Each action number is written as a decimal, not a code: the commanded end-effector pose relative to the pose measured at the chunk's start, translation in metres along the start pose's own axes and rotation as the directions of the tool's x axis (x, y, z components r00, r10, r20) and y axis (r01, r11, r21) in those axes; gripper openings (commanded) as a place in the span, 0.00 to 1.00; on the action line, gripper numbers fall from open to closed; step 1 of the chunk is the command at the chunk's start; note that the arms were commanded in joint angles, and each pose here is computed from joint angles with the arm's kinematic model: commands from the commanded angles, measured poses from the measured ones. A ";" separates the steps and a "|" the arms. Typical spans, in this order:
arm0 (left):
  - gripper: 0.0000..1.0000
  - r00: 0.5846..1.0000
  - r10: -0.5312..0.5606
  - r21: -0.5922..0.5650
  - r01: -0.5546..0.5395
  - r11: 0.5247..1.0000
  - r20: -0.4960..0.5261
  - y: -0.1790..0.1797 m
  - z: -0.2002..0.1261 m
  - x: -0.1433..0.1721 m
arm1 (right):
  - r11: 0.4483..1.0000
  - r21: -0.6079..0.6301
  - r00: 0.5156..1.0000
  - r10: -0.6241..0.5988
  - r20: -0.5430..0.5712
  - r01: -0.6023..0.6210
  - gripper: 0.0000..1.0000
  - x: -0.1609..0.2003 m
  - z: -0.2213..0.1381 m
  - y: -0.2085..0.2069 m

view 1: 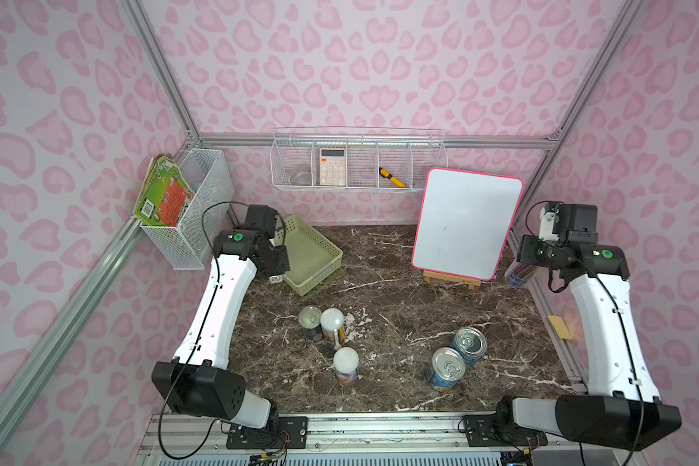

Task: Put the canned food in the basket
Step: Place the distractor at the center of the board.

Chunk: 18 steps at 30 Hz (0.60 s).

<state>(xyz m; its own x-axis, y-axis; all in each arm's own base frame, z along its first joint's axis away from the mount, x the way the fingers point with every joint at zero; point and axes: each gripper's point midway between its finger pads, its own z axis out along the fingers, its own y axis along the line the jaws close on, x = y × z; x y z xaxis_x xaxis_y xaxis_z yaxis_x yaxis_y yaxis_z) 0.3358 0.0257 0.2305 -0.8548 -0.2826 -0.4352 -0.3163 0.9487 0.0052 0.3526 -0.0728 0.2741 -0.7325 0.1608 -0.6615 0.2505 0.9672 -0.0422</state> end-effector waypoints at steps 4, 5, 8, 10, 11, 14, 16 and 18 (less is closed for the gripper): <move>0.00 0.985 -0.166 -0.036 0.164 0.986 -0.055 0.037 0.064 0.009 | 0.994 0.030 0.994 0.105 -0.008 -0.105 0.49 0.018 0.056 -0.030; 0.00 0.982 -0.173 -0.060 0.168 0.984 -0.079 0.041 0.078 0.014 | 0.993 0.030 0.993 0.115 -0.023 -0.114 0.49 0.024 0.063 -0.031; 0.00 0.956 -0.240 -0.114 0.222 0.968 -0.169 0.053 0.116 0.031 | 0.994 0.012 0.992 0.111 -0.055 -0.110 0.49 0.034 0.082 -0.029; 0.00 0.943 -0.267 -0.156 0.238 0.959 -0.197 0.061 0.140 0.041 | 0.993 0.000 0.991 0.116 -0.071 -0.116 0.50 0.033 0.087 -0.026; 0.00 0.936 -0.280 -0.163 0.249 0.955 -0.213 0.064 0.150 0.044 | 0.993 0.001 0.990 0.116 -0.081 -0.117 0.50 0.033 0.090 -0.026; 0.00 0.916 -0.290 -0.203 0.239 0.949 -0.277 0.069 0.177 0.058 | 0.993 0.009 0.987 0.122 -0.108 -0.122 0.52 0.039 0.096 -0.027; 0.00 0.907 -0.285 -0.231 0.219 0.948 -0.311 0.072 0.189 0.067 | 0.991 0.002 0.986 0.131 -0.101 -0.131 0.57 0.042 0.097 -0.026; 0.06 0.901 -0.290 -0.232 0.222 0.947 -0.323 0.071 0.195 0.072 | 0.991 -0.008 0.987 0.131 -0.099 -0.132 0.64 0.047 0.099 -0.024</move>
<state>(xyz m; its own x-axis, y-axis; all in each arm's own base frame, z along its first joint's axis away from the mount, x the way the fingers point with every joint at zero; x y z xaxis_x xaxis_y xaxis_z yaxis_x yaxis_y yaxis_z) 0.3290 0.0958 0.0283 -0.8211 -0.5649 -0.0820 -0.5708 0.8143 0.1056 0.3682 -0.1096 0.1697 -0.7751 0.3005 -0.5558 0.3450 0.9383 0.0262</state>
